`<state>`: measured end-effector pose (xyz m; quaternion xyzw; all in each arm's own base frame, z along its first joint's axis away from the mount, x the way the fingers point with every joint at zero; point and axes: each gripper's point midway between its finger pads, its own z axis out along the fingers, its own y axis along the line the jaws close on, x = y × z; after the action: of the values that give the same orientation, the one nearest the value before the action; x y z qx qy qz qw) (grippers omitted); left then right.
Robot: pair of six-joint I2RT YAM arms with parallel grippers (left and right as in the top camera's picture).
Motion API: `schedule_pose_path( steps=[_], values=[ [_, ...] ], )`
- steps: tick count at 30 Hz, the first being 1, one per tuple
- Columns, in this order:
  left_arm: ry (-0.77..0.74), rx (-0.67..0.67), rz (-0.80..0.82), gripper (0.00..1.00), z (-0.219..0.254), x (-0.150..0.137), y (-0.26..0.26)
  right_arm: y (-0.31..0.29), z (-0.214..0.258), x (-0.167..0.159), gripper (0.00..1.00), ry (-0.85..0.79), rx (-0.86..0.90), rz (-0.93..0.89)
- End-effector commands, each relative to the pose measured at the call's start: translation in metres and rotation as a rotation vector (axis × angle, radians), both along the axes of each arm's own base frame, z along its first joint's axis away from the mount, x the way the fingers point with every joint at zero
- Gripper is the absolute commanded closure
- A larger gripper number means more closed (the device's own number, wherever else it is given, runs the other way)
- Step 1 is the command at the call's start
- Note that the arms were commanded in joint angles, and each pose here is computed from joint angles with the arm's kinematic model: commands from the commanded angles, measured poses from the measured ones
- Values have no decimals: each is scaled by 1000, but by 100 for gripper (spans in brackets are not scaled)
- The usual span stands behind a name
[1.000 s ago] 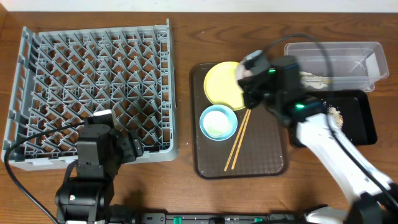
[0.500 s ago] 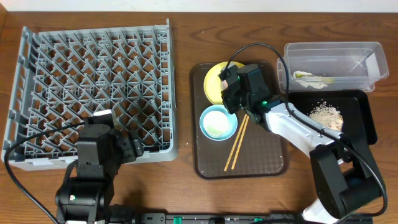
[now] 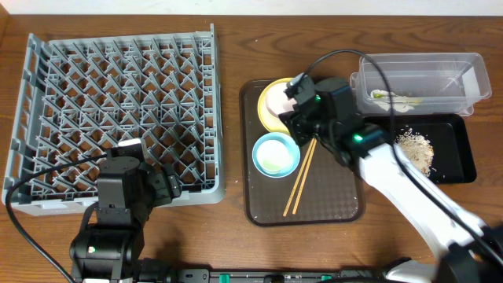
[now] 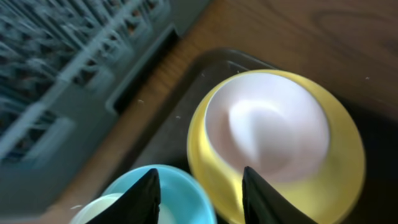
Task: Sort waste into correct bins and load items into the dishwasher rack
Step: 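Grasp the white cup from the light blue bowl with right gripper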
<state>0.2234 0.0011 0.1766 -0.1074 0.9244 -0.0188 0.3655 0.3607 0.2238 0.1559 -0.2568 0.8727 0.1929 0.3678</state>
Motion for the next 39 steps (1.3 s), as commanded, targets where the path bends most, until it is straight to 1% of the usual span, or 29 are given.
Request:
schedule_pose_path(
  steps=[1, 7, 9, 13, 17, 18, 20, 22, 24, 25, 29, 32, 34, 36, 39],
  values=[
    [-27, -7, 11, 14, 10, 2, 0, 0, 5, -17, 60, 73, 32, -18],
    [-26, -7, 11, 14, 10, 2, 0, -13, -40, -46, 62, 316, -29, -77],
    [-27, -7, 11, 14, 10, 2, 0, -8, -53, -53, 65, 380, -20, -53],
    [-26, -7, 11, 14, 10, 2, 0, 3, -75, -62, 69, 466, -9, -10],
    [-26, -7, 11, 14, 10, 2, 0, 5, -93, -65, 71, 517, -31, -16],
    [-26, -7, 11, 14, 10, 2, 0, 5, -97, -66, 73, 526, -37, -15],
    [-26, -7, 11, 14, 10, 2, 0, 5, -101, -67, 83, 536, -43, -14],
    [-26, -7, 11, 14, 10, 2, 0, 6, -100, -65, 90, 528, -39, -13],
    [-27, -7, 11, 14, 10, 2, 0, 8, -94, -61, 98, 506, -26, -13],
    [-26, -7, 11, 14, 10, 2, 0, 8, -88, -58, 99, 492, -18, -14],
    [-26, -7, 11, 14, 10, 2, 0, 6, -52, -39, 99, 421, 53, -36],
    [-30, -7, 11, 14, 11, 3, 0, -8, -18, -20, 98, 394, 173, -112],
    [-30, -8, 11, 14, 11, 3, 0, -17, 2, -11, 99, 395, 285, -119],
    [-35, -32, -12, 14, 12, 4, -6, -22, 21, -9, 99, 424, 419, -64],
    [-75, -129, -107, 14, 20, 11, -29, -25, 39, -17, 99, 493, 571, 40]
  ],
)
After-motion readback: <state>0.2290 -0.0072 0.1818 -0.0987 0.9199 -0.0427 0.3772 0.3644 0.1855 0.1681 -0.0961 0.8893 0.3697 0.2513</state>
